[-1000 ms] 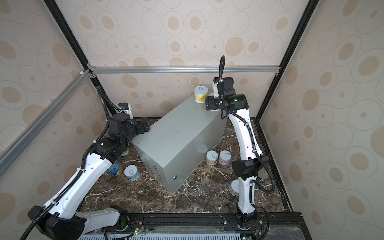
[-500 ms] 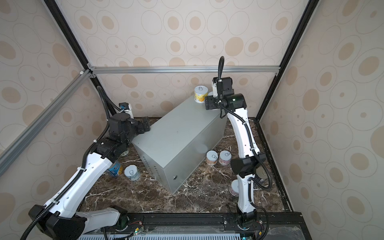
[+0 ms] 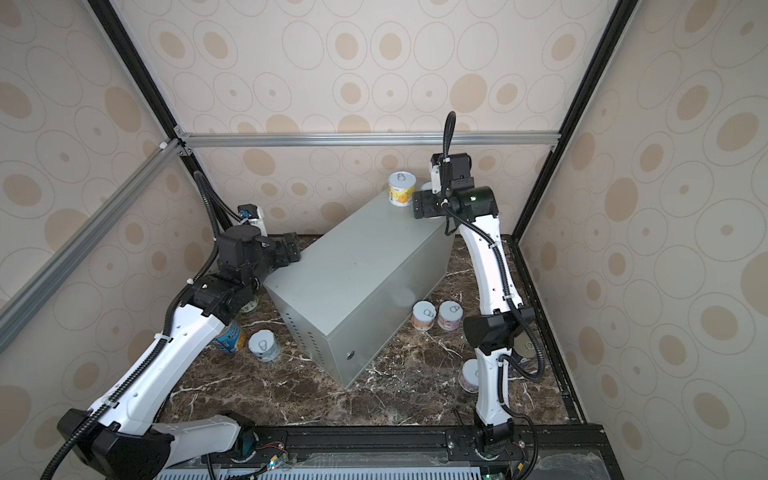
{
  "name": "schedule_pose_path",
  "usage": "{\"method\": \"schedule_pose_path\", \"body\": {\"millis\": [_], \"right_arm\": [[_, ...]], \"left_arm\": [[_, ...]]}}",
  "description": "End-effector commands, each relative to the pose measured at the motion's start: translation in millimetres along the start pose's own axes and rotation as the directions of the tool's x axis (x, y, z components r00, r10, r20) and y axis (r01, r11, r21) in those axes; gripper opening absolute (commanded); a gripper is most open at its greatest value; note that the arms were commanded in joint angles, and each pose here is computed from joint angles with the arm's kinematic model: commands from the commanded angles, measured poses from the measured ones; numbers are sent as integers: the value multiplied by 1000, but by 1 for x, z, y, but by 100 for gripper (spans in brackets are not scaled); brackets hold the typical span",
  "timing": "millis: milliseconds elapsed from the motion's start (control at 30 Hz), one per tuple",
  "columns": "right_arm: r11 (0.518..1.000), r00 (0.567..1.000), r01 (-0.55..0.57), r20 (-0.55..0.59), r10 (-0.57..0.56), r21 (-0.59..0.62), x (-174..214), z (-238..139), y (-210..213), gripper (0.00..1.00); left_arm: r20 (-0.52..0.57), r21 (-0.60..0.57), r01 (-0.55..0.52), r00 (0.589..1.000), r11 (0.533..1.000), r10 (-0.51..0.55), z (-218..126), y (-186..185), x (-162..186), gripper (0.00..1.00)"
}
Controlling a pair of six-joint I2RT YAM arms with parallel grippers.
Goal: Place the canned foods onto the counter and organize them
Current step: 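Lower the can beside the yellow pineapple can and open the right gripper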
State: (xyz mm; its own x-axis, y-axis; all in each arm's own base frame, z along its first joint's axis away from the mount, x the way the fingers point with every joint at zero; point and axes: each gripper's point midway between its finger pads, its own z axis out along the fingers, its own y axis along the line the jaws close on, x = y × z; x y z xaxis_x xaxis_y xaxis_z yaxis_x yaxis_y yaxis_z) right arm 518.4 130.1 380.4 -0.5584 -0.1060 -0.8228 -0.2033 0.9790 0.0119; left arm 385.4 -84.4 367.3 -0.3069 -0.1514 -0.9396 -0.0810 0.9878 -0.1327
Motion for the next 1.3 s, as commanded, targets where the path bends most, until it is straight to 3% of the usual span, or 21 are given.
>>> {"method": "schedule_pose_path", "body": {"millis": [0, 367, 900, 1267], "right_arm": [[1000, 999, -1, 48, 2, -28, -12, -19, 4, 97], [994, 997, -40, 66, 47, -103, -15, -15, 17, 97], [993, 996, -51, 64, 58, -111, -15, -1, 19, 97], [994, 988, -44, 142, 58, -102, -34, -35, 15, 97]], "left_arm": [[52, -2, 32, 998, 999, -32, -17, 4, -25, 99], [58, 0, 42, 997, 999, -42, -24, 5, -29, 99], [51, 2, 43, 998, 999, -43, -23, 4, -32, 99], [64, -14, 44, 997, 999, -43, -35, 11, -37, 100]]}}
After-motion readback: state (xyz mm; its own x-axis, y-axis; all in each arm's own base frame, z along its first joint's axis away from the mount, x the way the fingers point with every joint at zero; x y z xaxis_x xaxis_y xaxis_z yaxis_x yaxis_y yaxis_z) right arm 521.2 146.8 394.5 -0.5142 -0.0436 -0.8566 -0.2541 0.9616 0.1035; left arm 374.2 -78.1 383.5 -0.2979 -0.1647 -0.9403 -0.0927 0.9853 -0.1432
